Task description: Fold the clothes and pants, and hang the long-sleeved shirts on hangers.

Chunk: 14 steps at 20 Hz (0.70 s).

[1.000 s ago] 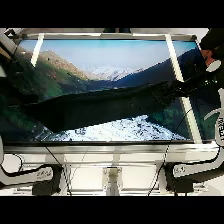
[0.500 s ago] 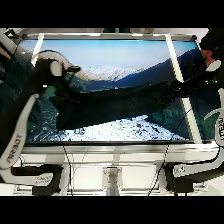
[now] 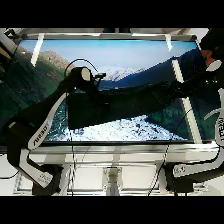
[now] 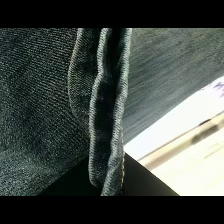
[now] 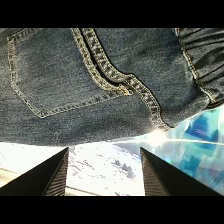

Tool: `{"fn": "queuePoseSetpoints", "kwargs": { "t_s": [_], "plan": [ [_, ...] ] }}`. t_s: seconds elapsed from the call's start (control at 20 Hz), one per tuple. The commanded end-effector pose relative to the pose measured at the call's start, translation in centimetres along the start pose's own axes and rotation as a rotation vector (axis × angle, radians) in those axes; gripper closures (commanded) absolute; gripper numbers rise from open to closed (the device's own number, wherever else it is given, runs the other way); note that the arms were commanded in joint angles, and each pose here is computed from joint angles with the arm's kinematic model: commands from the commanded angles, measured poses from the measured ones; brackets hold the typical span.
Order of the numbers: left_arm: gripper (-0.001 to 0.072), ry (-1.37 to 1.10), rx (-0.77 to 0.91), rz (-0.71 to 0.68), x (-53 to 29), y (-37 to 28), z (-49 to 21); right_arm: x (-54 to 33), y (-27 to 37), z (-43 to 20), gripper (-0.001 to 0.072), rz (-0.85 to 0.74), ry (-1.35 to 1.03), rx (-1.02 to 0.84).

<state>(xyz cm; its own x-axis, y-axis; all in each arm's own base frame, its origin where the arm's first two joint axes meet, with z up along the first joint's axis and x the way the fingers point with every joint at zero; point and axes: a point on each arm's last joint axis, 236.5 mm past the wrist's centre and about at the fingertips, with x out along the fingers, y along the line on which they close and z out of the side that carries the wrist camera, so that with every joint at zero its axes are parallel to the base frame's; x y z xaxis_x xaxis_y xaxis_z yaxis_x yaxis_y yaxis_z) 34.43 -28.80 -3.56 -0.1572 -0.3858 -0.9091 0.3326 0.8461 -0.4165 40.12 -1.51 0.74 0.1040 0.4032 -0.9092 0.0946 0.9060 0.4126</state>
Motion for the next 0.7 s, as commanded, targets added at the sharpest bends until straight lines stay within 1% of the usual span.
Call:
{"fn": "queuePoseSetpoints", "kwargs": {
  "t_s": [0.0, 0.1, 0.15, 0.2, 0.25, 0.35, 0.5, 0.6, 0.65],
  "plan": [
    [0.0679, -0.050, 0.017, -0.045, 1.3, -2.5, 1.3, 0.0, 0.2, -0.1, 0.0222, 0.004, 0.003, -0.001],
    [0.0662, -0.058, 0.027, -0.048, 1.8, -3.1, 1.5, 0.0, 0.2, -0.3, 0.0221, 0.006, 0.011, 0.000],
    [0.0545, -0.055, 0.026, -0.051, 2.0, -3.2, 1.4, 0.0, 0.3, -0.5, 0.0221, 0.008, 0.022, 0.000],
    [0.0364, -0.054, 0.026, -0.061, 2.0, -3.4, 1.4, 0.0, 0.3, -0.6, 0.0221, 0.009, 0.026, 0.000],
    [0.0284, -0.056, 0.044, -0.087, 1.9, -3.9, 1.5, 0.0, 0.3, -0.7, 0.0221, 0.010, 0.027, -0.001],
    [0.0269, -0.076, 0.068, -0.155, 1.2, -4.9, 1.9, -0.3, 0.4, -0.4, 0.0221, 0.006, 0.010, -0.007],
    [0.0269, -0.171, 0.080, -0.263, -1.1, -6.5, 3.8, -2.3, 1.0, 0.3, 0.0221, -0.016, -0.074, -0.055],
    [0.0269, -0.220, 0.083, -0.259, -3.2, -5.4, 4.4, -4.5, 1.0, 0.1, 0.0221, -0.072, -0.123, -0.105],
    [0.0268, -0.233, 0.080, -0.228, -4.4, -4.0, 4.4, -5.7, 0.8, -0.2, 0.0222, -0.104, -0.149, -0.123]
  ]
}}
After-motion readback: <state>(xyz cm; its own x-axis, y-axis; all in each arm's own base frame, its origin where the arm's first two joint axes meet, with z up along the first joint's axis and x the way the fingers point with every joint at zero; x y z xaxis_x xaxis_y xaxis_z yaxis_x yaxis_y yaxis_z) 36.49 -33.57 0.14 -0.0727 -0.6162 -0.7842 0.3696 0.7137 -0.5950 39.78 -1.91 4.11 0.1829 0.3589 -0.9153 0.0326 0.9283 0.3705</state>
